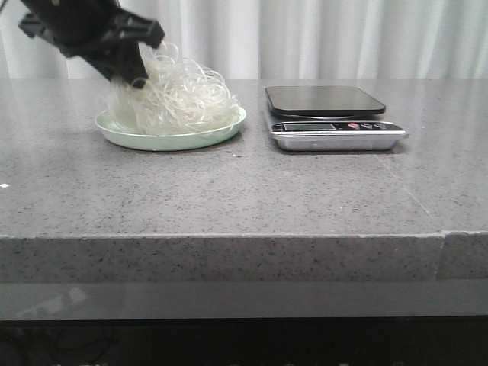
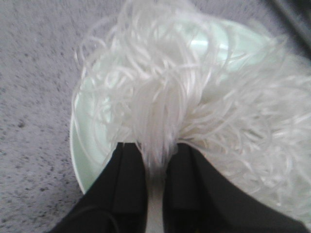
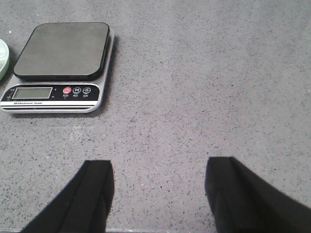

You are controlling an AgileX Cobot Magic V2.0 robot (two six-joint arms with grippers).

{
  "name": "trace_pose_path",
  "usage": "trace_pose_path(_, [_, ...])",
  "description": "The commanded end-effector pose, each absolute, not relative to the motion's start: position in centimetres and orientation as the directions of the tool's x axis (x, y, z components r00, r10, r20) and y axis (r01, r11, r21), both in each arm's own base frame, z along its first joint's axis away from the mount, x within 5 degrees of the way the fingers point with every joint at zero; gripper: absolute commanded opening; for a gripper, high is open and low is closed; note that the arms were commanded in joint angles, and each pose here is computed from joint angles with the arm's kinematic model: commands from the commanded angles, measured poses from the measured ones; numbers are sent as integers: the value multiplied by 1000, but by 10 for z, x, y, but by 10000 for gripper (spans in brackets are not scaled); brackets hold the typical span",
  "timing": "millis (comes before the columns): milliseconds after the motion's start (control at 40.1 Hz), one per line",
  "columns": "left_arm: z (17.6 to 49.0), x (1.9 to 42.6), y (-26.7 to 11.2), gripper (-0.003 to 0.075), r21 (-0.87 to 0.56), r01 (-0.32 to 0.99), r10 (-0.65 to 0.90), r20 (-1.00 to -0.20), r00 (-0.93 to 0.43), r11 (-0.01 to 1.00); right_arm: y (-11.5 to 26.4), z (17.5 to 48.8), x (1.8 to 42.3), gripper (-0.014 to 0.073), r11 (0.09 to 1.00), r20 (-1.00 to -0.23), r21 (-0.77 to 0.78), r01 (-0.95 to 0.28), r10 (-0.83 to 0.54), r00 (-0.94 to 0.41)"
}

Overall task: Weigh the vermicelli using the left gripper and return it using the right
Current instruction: 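Lower the left gripper into the vermicelli pile and close on it, then lift the vermicelli with the left gripper and carry it over the scale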

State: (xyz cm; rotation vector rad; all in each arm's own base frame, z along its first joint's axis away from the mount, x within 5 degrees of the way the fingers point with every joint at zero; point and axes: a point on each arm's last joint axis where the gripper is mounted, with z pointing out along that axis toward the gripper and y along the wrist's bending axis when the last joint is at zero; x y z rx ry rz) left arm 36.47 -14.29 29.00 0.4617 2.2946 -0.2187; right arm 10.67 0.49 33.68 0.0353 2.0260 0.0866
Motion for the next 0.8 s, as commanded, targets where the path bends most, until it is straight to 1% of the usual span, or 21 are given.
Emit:
trace_pose_path(0, [357,353,-141,155,-16,395,189,-859,-475,918,4,349,110,530,998,-927,65,-17,54,-370])
trace_pose_path(174, [408,342,-145,155,-10,420,165,-911,-378,907,4,349,110,530,998,-927,65,-17,54,-370])
trace_pose_path(349, [453,330,-163,155,52,487,189,-953,-236,872,4,349,110,530,998,-927,65,-17,54,-370])
trace_pose_path(423, [467,327,-175,155,55,513,175,-966,-189,857,4,349,110,530,998,-927,65,-17,54,-370])
trace_pose_path(573, [483,328,-203,155,57,564,154,-980,-127,824,4,349,110,530,998,-927,65,-17,54,-370])
trace_pose_path(722, [484,336,-233,155,58,606,146,-985,-96,793,4,349,110,530,998,-927,65,-17,54,-370])
trace_pose_path(772, [479,341,-246,155,58,621,149,-984,-96,782,4,349,110,530,998,-927,65,-17,54,-370])
